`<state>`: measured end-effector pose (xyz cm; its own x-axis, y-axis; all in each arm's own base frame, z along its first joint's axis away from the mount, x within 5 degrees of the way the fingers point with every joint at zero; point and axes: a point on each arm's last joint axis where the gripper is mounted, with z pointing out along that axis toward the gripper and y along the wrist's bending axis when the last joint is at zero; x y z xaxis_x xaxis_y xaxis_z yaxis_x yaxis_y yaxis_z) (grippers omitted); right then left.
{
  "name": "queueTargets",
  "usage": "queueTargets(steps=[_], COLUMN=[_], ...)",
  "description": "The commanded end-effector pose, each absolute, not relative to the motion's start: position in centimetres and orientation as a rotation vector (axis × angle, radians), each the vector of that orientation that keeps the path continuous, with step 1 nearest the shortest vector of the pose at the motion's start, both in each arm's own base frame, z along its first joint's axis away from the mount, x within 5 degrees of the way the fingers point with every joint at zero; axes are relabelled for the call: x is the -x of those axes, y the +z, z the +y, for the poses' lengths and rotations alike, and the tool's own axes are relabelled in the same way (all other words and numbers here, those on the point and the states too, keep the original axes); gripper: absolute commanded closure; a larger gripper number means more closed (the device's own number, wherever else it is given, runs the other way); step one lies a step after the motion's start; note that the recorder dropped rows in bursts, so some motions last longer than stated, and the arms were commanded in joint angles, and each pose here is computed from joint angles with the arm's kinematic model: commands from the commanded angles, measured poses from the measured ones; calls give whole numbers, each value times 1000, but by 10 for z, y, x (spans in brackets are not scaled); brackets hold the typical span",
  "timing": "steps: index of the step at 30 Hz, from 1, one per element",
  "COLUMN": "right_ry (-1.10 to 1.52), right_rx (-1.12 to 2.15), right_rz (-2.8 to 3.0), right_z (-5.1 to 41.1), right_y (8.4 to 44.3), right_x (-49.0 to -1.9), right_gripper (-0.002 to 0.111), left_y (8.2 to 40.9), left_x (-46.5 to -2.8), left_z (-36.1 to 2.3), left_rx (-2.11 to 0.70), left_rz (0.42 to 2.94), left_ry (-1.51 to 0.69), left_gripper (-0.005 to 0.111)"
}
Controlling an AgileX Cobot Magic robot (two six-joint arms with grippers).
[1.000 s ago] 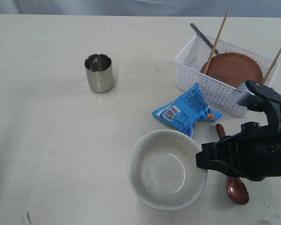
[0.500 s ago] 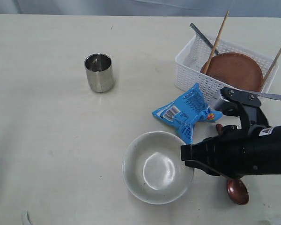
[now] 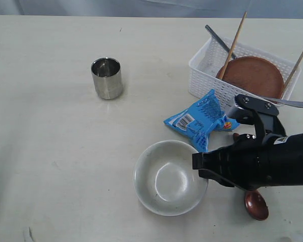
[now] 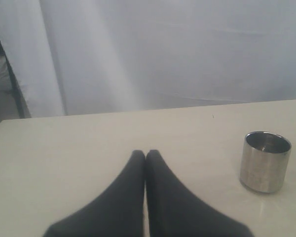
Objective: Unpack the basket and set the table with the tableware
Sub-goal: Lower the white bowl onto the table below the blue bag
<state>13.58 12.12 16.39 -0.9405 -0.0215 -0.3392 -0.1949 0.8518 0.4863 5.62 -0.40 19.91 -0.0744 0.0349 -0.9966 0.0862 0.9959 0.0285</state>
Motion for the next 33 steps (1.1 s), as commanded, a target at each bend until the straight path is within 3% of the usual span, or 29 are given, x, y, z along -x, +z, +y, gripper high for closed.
queueTargets(steps=[1, 33], right_ry=[751, 716], right_rx=[160, 110], right_rz=[2689, 2764], right_z=[121, 123], right_y=[164, 150], right_x=[-137, -141], right_gripper=[109, 108], left_y=[198, 198], left_x=[-56, -56], left_z=[-4, -4], left_rx=[-84, -84], left_rz=[1646, 1646], left_ry=[-46, -46], left_gripper=[107, 107])
